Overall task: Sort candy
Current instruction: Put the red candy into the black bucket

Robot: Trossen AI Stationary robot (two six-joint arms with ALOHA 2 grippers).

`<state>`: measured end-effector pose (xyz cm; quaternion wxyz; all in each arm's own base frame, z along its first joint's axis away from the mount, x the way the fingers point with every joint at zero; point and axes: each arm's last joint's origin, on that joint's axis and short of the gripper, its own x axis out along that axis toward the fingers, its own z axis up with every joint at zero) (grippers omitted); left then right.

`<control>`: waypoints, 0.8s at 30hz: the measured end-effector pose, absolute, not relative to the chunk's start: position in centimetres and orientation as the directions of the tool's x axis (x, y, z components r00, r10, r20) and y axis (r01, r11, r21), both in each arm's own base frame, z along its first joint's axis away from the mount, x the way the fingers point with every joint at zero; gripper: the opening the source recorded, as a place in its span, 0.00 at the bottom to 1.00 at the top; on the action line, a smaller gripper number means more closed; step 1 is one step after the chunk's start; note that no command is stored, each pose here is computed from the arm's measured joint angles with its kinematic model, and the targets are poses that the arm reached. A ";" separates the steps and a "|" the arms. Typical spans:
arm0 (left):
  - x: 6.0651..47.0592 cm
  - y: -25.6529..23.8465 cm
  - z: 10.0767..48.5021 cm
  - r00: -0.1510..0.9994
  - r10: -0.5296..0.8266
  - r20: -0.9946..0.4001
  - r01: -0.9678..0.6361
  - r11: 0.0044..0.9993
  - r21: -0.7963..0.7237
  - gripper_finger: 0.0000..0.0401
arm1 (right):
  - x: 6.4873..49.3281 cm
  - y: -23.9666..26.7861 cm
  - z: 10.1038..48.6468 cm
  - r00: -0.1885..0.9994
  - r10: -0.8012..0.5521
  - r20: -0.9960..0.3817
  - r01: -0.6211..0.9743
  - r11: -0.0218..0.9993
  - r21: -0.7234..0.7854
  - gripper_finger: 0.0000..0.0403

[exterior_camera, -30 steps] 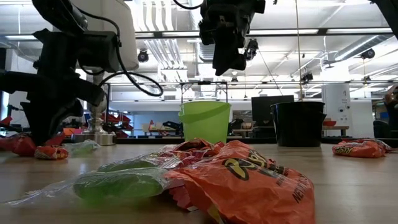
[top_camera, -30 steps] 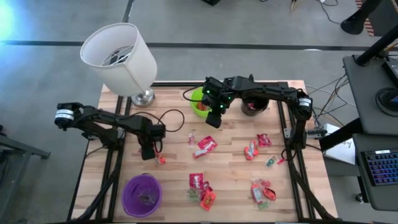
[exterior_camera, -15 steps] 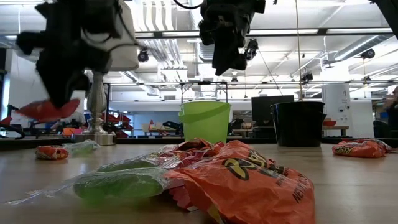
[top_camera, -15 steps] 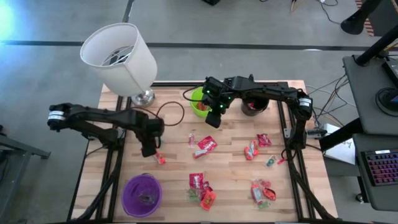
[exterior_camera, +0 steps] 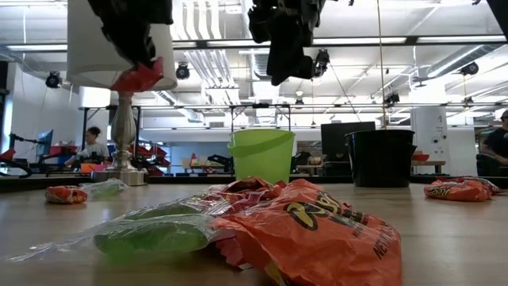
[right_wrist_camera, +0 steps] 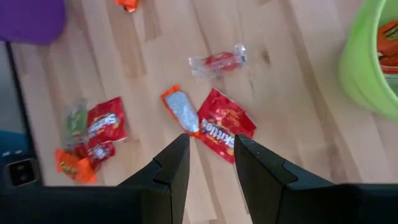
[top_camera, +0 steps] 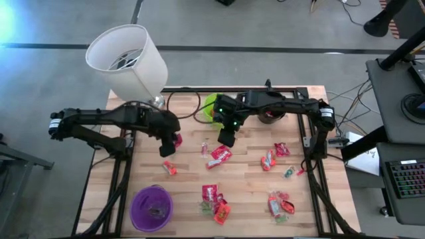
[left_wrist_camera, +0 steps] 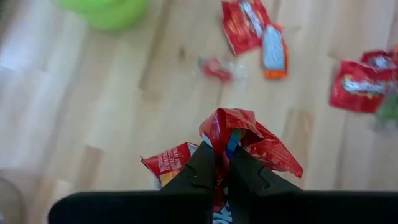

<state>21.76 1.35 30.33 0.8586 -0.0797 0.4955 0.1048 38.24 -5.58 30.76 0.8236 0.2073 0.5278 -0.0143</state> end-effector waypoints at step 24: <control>20.3 1.4 32.1 0.553 0.152 -0.820 -0.245 0.969 0.015 0.00 | 38.6 0.4 31.0 0.438 0.009 -0.899 0.418 0.883 0.213 0.29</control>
